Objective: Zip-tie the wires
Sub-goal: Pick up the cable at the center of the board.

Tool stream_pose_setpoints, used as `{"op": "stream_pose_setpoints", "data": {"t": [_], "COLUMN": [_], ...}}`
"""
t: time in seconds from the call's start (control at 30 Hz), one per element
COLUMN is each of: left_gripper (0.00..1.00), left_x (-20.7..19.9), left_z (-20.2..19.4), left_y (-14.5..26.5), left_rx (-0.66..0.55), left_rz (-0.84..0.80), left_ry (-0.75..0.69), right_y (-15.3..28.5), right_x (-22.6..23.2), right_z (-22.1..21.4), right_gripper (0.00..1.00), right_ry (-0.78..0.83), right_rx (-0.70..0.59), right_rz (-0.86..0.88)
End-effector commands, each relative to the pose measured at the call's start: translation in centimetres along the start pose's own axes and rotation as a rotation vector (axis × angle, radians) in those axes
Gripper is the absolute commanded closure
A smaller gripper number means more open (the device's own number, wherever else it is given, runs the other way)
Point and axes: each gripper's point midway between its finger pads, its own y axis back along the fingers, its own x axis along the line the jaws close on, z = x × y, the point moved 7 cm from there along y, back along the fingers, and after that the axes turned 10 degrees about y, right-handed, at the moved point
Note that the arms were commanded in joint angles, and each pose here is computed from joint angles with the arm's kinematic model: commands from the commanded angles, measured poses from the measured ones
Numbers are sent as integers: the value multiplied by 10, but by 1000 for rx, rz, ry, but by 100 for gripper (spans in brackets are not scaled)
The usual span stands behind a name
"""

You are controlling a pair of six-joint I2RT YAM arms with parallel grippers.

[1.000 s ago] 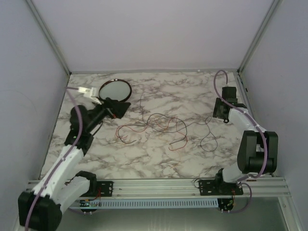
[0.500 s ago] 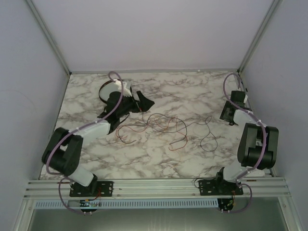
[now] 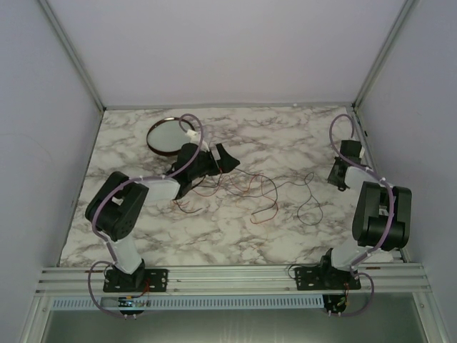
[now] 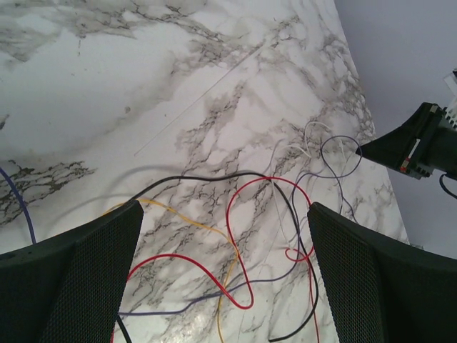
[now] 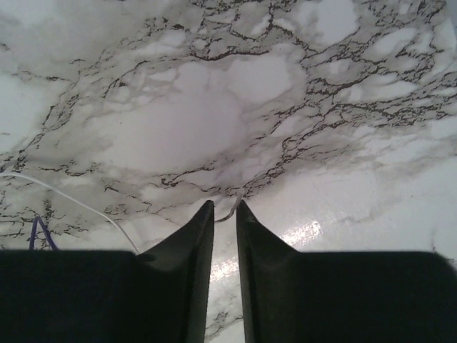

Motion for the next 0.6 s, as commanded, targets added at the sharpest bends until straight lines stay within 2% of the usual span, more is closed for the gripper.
{"op": "stream_pose_setpoints", "data": {"t": [0.0,0.07,0.27,0.57], "left_gripper": [0,0,0,0], "left_x": [-11,-8,8,27], "left_z": [11,9,-1,-16], "left_y": [-10,-13,-19,-16], "left_rx": [-61,-57,-34,-12], "left_rz": [-45,-34,20,79], "left_ry": [-17,-18,-7,2], "right_y": [-2,2,36,133], "right_x": [1,2,-7,-35], "right_z": [16,19,36,65], "right_gripper": [88,100,100,100], "right_ry": [-26,-26,-43,-97], "right_rx": [-69,-86,-192,-429], "right_rz": [12,15,-41,-155]}}
